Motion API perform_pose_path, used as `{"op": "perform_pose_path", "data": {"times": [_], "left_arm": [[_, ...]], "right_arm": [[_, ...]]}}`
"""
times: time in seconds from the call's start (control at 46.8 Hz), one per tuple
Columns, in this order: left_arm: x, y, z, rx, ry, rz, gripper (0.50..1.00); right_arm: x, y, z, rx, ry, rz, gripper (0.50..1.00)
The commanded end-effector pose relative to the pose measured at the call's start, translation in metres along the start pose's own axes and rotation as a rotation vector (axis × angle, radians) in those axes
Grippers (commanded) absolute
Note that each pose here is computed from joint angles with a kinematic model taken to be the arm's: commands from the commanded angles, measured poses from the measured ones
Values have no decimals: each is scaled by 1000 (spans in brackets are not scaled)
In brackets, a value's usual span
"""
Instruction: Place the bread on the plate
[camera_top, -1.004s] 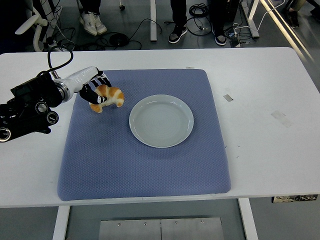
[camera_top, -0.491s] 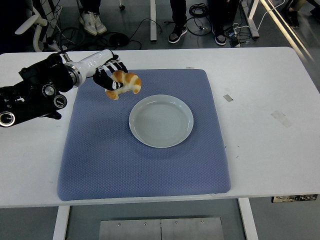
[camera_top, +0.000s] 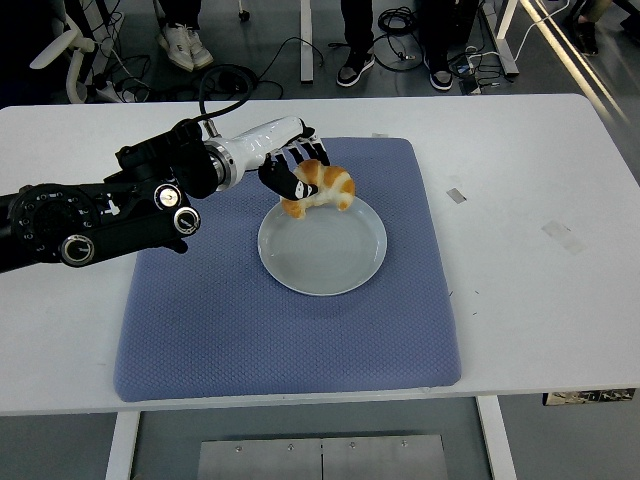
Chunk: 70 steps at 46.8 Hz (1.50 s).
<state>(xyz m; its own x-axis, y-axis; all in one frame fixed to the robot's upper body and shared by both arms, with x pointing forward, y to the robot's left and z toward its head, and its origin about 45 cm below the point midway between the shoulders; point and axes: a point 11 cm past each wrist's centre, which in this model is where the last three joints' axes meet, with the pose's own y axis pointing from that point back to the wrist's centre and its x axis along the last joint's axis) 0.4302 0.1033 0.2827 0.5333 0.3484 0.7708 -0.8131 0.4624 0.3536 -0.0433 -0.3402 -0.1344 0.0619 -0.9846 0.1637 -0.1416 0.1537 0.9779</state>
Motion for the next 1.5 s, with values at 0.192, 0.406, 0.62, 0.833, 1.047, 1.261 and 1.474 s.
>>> {"op": "perform_pose_path", "data": {"times": [0.192, 0.406, 0.62, 0.833, 1.047, 1.261, 1.474], "left_arm": [[-18, -2, -4, 9, -26, -43, 500], [-31, -2, -11, 25, -36, -71, 500], [-33, -1, -13, 28, -36, -75, 500], [-34, -1, -13, 29, -33, -76, 759], [-35, 1, -15, 30, -36, -93, 952], [-34, 1, -15, 31, -27, -91, 955], [-10, 2, -14, 33, 71, -17, 913]], "right_arm": [[0, 0, 0, 0, 0, 0, 1000], [0, 0, 0, 0, 0, 0, 1000], [0, 0, 0, 0, 0, 0, 1000], [0, 0, 0, 0, 0, 0, 1000], [0, 0, 0, 0, 1, 0, 1000], [0, 0, 0, 0, 0, 0, 1000], [0, 0, 0, 0, 0, 0, 1000]]}}
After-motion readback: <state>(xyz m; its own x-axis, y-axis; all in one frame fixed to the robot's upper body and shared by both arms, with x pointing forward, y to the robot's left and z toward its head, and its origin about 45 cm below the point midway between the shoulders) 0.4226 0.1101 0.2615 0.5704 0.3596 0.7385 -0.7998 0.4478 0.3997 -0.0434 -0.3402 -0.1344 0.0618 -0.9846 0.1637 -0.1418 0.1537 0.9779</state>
